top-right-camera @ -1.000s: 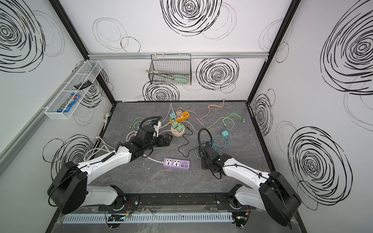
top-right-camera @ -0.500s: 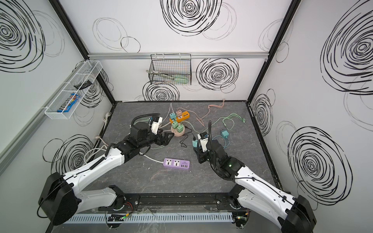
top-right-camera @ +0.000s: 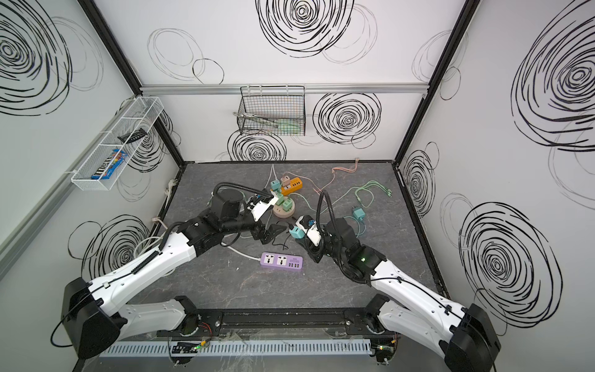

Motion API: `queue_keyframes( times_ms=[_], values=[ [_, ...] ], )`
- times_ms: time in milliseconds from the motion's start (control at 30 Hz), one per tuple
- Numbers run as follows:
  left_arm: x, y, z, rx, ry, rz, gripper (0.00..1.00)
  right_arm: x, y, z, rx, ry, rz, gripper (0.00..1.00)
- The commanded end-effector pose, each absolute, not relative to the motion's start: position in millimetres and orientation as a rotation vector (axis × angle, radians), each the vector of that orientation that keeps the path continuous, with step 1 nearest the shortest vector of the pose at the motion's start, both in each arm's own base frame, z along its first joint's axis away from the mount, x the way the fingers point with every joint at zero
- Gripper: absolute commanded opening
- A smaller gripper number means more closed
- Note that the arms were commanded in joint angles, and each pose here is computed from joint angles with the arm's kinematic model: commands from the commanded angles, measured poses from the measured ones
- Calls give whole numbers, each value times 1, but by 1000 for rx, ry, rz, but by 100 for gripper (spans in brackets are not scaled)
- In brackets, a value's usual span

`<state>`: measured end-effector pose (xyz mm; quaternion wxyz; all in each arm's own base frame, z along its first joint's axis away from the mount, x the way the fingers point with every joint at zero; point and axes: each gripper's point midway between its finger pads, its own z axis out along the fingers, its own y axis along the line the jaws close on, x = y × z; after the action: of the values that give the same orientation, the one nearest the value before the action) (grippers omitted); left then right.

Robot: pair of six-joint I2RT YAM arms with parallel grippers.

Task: Insert the plug
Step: 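Lift the teal charger with the right gripper toward the left gripper, then pass the teal charger from the right gripper into the left gripper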

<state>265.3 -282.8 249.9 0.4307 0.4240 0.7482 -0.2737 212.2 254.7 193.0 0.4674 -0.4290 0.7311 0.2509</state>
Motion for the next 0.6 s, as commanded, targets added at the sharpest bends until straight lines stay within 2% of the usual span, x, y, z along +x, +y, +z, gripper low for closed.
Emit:
queue_keyframes(
  times_ms=[0, 100, 400, 567],
  values=[
    [244, -287, 260, 1249, 1772, -702, 99, 200, 269, 218, -1189, 1608, 642, 0],
    [234, -290, 258, 1333, 1774, -772, 96, 191, 275, 220, -1254, 1549, 679, 0],
    [222, -304, 249, 1430, 1794, -880, 75, 195, 279, 220, -1358, 1518, 607, 0],
    [219, -309, 246, 1440, 1786, -909, 69, 193, 285, 223, -1383, 1494, 644, 0]
  ],
)
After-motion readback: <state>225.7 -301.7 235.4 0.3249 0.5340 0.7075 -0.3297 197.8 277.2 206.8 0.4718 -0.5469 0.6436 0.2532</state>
